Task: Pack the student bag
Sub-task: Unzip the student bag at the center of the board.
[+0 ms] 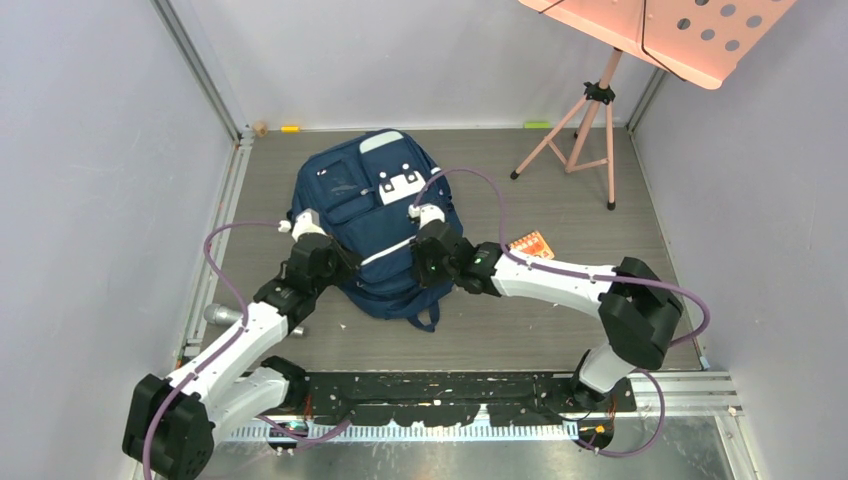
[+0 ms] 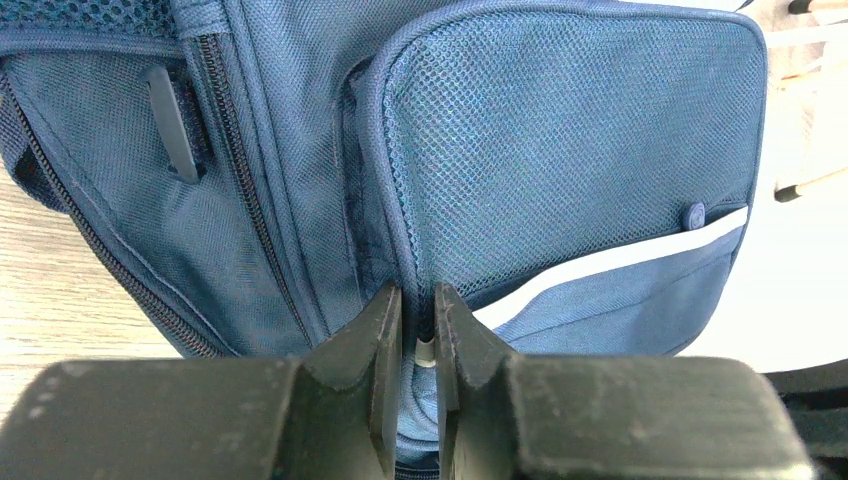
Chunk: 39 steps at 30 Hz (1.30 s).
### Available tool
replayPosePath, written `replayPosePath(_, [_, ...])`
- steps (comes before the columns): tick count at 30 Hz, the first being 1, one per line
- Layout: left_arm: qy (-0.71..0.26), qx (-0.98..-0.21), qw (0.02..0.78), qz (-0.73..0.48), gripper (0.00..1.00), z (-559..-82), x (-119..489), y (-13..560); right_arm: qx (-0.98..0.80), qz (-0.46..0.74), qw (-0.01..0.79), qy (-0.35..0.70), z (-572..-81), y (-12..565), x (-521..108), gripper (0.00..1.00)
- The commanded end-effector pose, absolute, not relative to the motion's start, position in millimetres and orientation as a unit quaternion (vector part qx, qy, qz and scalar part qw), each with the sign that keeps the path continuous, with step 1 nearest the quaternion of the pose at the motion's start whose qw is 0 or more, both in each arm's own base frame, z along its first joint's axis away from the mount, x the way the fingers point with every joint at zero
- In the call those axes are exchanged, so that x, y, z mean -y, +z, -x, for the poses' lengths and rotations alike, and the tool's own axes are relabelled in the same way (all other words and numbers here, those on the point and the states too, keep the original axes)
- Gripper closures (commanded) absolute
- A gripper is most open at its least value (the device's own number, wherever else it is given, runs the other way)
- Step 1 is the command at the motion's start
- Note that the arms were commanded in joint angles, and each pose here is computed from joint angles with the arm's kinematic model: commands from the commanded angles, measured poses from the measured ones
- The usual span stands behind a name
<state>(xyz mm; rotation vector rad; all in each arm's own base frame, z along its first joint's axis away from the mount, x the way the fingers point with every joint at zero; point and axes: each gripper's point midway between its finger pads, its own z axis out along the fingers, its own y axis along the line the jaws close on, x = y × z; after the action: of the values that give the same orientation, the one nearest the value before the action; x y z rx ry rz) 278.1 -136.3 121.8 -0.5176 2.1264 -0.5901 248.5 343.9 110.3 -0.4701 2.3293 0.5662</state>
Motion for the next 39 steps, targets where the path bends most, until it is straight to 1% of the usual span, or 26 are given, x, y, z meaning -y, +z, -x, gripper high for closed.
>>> replayPosePath(1, [-0.306,-0.819,0.441,0.202,1.0,-284.4,162.5,146.5,-0.864,0.207,0.347,0.301,-233.4,139.7,-402.0,1.0])
replayPosePath(6, [-0.318,-0.819,0.435,0.197,1.0,-281.7,168.6,143.4,-0.856,0.23,0.339,0.315,-232.3,142.2,-431.4,1.0])
replayPosePath(9, [-0.298,-0.832,0.434,0.177,1.0,-277.2,164.1,144.5,-0.855,0.229,0.342,0.316,-235.2,145.7,-435.3,1.0])
replayPosePath(10, [-0.284,-0.839,0.434,0.167,0.93,-274.6,160.4,145.9,-0.854,0.227,0.349,0.313,-236.7,149.2,-433.3,1.0])
replayPosePath(11, [-0.273,-0.842,0.437,0.157,0.85,-273.5,156.6,151.6,-0.856,0.228,0.348,0.308,-236.1,146.6,-429.9,1.0])
replayPosePath(13, [-0.239,-0.859,0.434,0.131,0.64,-267.3,145.1,153.0,-0.858,0.225,0.353,0.296,-237.1,146.3,-421.9,1.0])
replayPosePath(14, [-0.227,-0.864,0.434,0.122,0.56,-265.4,140.1,155.0,-0.858,0.224,0.356,0.295,-237.5,148.4,-418.3,1.0])
replayPosePath(17, [-0.196,-0.875,0.432,0.101,0.39,-261.7,123.9,163.1,-0.863,0.218,0.353,0.288,-235.9,142.9,-407.9,1.0])
replayPosePath(19, [-0.189,-0.876,0.433,0.09,0.34,-264.4,116.1,170.1,-0.865,0.216,0.351,0.286,-234.4,141.0,-403.9,1.0])
replayPosePath(22, [-0.195,-0.883,0.419,0.079,0.34,-271.9,107.7,176.5,-0.867,0.213,0.349,0.286,-231.8,139.7,-400.9,1.0])
replayPosePath(27, [-0.233,-0.886,0.392,0.081,0.44,-295.1,99.9,181.7,-0.868,0.212,0.344,0.288,-230.0,138.0,-400.5,1.0])
replayPosePath(31, [-0.276,-0.89,0.356,0.066,0.47,-311.4,115.1,177.4,-0.869,0.211,0.344,0.287,-229.9,137.4,-399.9,1.0])
replayPosePath(33, [-0.281,-0.897,0.336,0.068,0.53,-316.7,117.6,166.1,-0.869,0.211,0.344,0.287,-229.8,137.6,-399.5,1.0])
replayPosePath(36, [-0.278,-0.895,0.339,0.078,0.56,-324.2,116.2,157.7,-0.87,0.21,0.344,0.285,-229.4,137.9,-397.9,1.0])
replayPosePath(39, [-0.264,-0.895,0.351,0.084,0.57,-325.2,110.5,158.5,-0.87,0.209,0.345,0.284,-229.2,138.6,-396.3,1.0])
